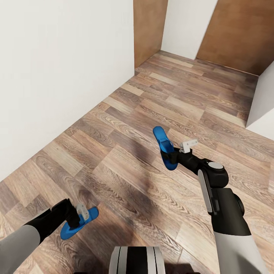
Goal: In the bedroom, move the book from the bed onto either nightstand, and place the two sandals side by side next to the bed.
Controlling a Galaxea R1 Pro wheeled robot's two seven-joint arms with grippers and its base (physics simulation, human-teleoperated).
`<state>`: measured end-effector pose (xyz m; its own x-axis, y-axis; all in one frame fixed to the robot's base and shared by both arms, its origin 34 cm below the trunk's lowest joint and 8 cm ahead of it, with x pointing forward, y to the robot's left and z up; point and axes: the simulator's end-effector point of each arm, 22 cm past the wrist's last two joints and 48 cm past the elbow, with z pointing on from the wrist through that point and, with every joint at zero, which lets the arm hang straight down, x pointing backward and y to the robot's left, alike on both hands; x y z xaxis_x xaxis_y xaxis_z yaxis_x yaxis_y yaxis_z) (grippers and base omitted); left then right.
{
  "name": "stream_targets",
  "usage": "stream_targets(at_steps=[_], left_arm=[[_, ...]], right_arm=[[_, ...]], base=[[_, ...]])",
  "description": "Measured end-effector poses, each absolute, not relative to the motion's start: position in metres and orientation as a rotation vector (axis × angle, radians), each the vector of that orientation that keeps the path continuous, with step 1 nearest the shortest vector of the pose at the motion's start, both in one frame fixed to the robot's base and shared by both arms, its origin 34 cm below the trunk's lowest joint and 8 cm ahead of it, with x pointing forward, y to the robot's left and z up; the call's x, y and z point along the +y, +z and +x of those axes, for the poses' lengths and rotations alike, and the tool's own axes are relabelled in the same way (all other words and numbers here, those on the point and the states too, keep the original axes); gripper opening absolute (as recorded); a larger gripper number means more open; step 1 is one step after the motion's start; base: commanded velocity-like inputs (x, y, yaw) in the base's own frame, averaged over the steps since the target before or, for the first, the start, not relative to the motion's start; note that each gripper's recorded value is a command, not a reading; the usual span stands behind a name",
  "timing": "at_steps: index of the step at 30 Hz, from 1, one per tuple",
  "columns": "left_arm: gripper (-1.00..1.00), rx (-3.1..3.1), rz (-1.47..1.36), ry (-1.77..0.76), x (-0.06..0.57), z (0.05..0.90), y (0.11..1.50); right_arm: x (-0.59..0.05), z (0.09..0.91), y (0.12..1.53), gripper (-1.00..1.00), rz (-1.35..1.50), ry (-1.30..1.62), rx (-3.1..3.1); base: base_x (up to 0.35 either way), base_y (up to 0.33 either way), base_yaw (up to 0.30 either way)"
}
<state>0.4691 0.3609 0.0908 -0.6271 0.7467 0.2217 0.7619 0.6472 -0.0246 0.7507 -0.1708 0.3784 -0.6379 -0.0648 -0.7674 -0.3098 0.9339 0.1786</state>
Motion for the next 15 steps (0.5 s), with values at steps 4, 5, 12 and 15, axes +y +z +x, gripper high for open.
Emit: stream_targets(at_steps=[4,5,12,15], left_arm=[[1.0,-2.662,-1.233,-0.121,0.362,0.471,0.09],[1.0,-2.663,-1.233,-0.122,0.362,0.471,0.09],[1.0,-2.66,-1.214,-0.123,0.363,0.465,0.08],[1.0,-2.67,-1.2,-0.127,0.365,0.466,0.079]], right_arm=[[-0.171,0.751,0.378,-1.0,-0.264,0.374,2.245],[-0.171,0.751,0.378,-1.0,-0.265,0.374,2.245],[-0.17,0.748,0.361,-1.0,-0.263,0.378,2.27],[-0.17,0.747,0.359,-1.0,-0.263,0.38,2.273]], base=[[0.0,0.0,0.0],[0.0,0.0,0.0],[0.0,0.0,0.0],[0.0,0.0,0.0]])
